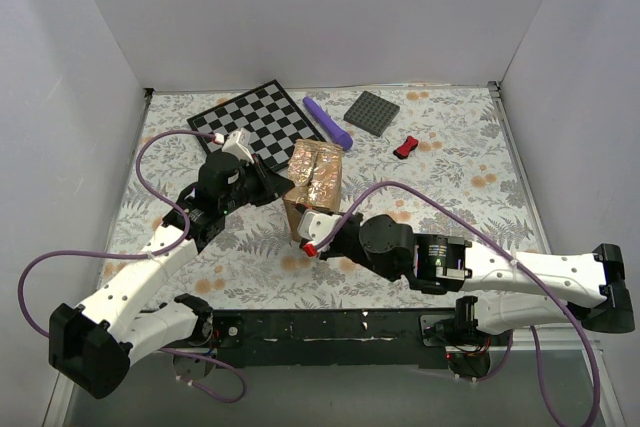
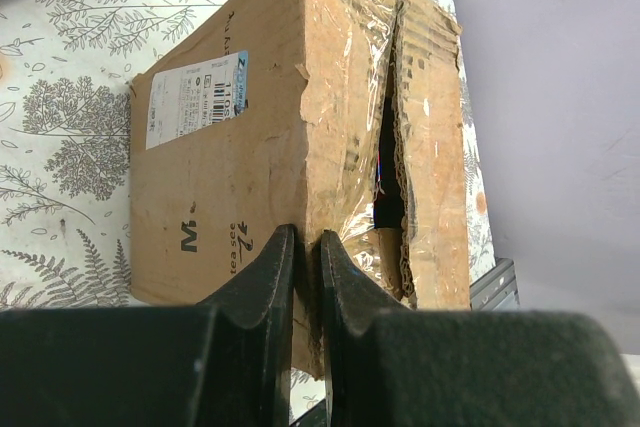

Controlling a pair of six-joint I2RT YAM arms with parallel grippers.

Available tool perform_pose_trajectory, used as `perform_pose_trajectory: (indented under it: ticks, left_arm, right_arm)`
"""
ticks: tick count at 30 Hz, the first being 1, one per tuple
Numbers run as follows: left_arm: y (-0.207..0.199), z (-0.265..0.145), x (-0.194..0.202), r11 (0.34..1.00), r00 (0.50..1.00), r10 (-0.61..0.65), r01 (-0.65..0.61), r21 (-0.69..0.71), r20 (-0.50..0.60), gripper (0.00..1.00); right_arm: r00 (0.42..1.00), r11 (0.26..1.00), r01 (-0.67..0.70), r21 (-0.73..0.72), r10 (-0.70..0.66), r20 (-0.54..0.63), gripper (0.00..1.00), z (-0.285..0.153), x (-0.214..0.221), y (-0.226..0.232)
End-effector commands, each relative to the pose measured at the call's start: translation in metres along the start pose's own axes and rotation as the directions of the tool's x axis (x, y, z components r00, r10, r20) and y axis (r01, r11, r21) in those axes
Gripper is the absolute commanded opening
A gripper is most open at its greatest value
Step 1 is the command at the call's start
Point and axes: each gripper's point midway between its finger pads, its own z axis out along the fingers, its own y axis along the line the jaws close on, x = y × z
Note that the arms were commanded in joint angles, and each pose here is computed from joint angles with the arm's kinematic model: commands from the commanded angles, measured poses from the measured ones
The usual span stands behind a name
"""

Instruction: Unpack the express box

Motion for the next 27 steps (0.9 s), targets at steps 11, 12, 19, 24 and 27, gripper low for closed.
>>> perform_pose_trajectory:
  ticks: [11, 12, 19, 24, 27]
  left_arm:
    - [0.013, -0.004, -0.012, 0.996, 0.998, 0.049, -0.046, -0.072, 0.038, 0.00]
    - [0.013, -0.004, -0.012, 0.996, 0.998, 0.050, -0.048, -0.071, 0.039, 0.00]
    - [0.015, -0.003, -0.010, 0.996, 0.998, 0.047, -0.044, -0.078, 0.035, 0.00]
    - [0.016, -0.003, -0.012, 0.995, 0.998, 0.046, -0.042, -0.086, 0.042, 0.00]
    - [0.017, -0.003, -0.013, 0.995, 0.998, 0.046, -0.042, -0.088, 0.044, 0.00]
  right_arm:
    - [0.926, 0.982, 0.188, 0.004, -0.176, -0.333, 0.01, -0.035, 0.079, -0.014]
    - [0.926, 0.982, 0.189, 0.002, -0.177, -0.333, 0.01, -0.036, 0.079, -0.014]
    - [0.924, 0.981, 0.193, 0.006, -0.179, -0.339, 0.01, -0.043, 0.078, -0.020]
    - [0.921, 0.980, 0.199, 0.004, -0.185, -0.343, 0.01, -0.047, 0.077, -0.022]
    - [0.919, 0.979, 0.203, 0.003, -0.190, -0.345, 0.01, -0.049, 0.076, -0.024]
